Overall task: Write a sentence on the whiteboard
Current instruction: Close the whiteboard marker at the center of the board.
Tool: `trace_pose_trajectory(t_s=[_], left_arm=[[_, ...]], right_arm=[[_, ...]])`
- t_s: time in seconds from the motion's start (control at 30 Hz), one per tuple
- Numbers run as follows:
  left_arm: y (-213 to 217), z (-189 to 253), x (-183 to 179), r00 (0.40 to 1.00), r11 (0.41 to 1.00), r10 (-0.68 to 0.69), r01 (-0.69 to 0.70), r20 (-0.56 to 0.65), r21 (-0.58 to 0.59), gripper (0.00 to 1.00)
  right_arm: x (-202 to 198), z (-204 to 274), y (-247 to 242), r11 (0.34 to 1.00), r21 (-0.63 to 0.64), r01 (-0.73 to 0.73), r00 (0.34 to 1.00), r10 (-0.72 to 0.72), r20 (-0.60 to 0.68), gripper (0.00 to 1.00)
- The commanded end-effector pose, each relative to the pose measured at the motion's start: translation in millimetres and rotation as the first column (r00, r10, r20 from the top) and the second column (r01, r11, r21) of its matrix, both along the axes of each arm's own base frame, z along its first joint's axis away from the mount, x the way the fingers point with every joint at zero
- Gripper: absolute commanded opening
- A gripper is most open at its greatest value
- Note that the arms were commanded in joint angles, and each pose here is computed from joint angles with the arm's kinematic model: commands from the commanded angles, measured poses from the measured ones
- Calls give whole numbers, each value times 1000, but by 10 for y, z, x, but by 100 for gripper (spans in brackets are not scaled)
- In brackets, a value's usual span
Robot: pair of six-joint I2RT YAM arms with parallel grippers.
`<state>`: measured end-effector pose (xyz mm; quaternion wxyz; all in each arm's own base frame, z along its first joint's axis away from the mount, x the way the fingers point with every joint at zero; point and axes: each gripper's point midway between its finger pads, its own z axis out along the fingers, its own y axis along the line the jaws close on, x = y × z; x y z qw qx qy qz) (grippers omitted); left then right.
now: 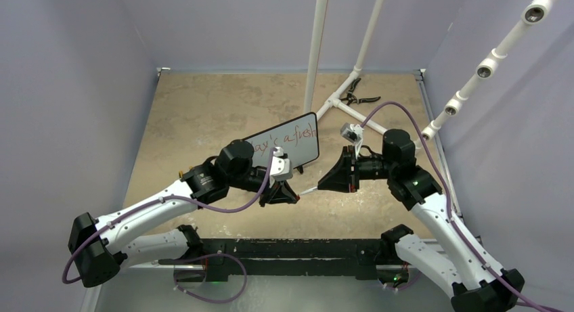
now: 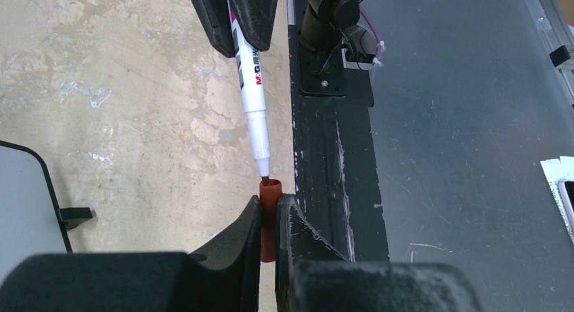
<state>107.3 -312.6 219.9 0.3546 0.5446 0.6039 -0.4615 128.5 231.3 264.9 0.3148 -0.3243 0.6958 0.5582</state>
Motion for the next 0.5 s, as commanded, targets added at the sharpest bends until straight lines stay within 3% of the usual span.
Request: trace_pose_trajectory(t_s=[0.0, 0.47], left_arm=[[-22, 143, 53, 1000, 999, 11, -10, 22, -43, 0], [-2, 222, 40, 999, 998, 9, -7, 33, -70, 0]], right_arm=[[-21, 155, -8, 1000, 23, -11, 997, 10, 72, 0], [20, 89, -4, 1000, 10, 3, 998, -4, 63, 0]])
